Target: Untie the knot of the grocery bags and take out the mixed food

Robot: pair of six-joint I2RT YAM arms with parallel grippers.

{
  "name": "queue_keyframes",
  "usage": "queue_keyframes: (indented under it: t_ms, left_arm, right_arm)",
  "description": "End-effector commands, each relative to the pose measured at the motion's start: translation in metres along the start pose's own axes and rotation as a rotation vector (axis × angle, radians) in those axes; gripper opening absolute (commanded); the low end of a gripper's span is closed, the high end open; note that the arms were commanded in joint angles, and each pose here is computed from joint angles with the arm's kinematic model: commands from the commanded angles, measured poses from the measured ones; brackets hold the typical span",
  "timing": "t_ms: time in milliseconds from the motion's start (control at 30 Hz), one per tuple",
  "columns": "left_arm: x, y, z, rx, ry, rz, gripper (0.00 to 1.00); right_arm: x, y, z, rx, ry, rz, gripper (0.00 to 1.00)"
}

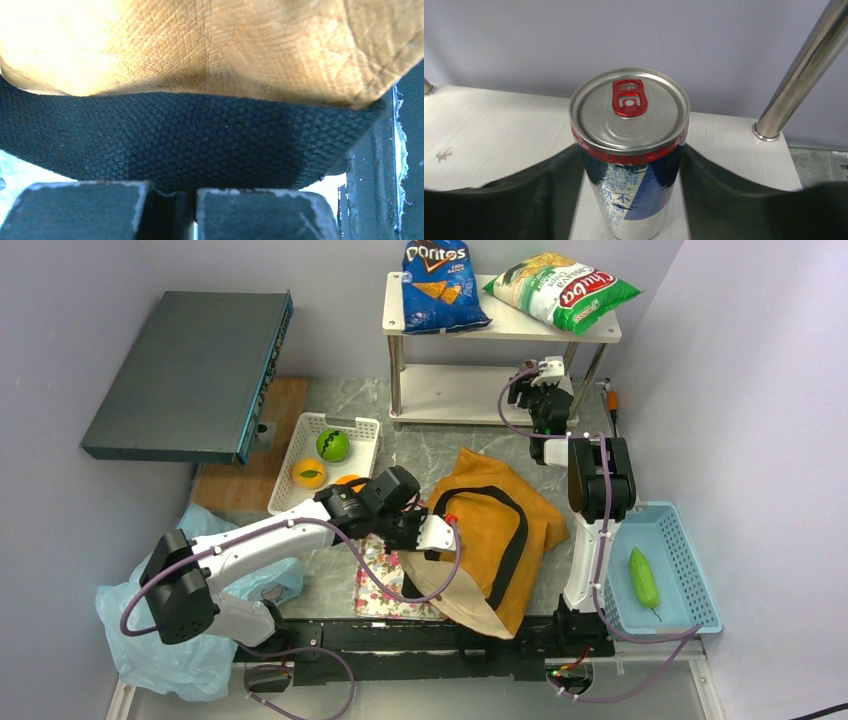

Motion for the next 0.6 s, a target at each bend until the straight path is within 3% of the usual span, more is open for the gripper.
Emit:
queue_keyframes:
  t_ms: [0, 67, 100, 567]
  left_arm:
    - [0.017, -0.006, 0.004, 0.011, 0.017, -0.042, 0.0]
    - [0.017, -0.006, 0.005, 0.014, 0.013, -0.043, 0.0]
    - [0.018, -0.006, 0.005, 0.015, 0.011, -0.044, 0.0]
    - [0.02, -0.006, 0.005, 0.018, -0.014, -0.052, 0.0]
  right_arm:
    - [0.043, 0.01, -0.016, -0.044, -0.027, -0.155, 0.76]
    - [0.044, 0.008, -0.018, -0.048, -0.024, -0.15, 0.97]
    - [0.045, 0.008, -0.018, -0.049, -0.019, -0.144, 1.0]
    - [0.037, -0.019, -0.019, -0.036, -0.011, -0.108, 1.0]
Point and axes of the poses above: each gripper's point midway between its finger pads, its own y axis out along the fingers, its own z axis along the line the jaws close on, x = y × z, the point moved 7 cm from there along -y, back along the fingers, and after that the axes turned 15 degrees about -y, right-handed, at the moved point
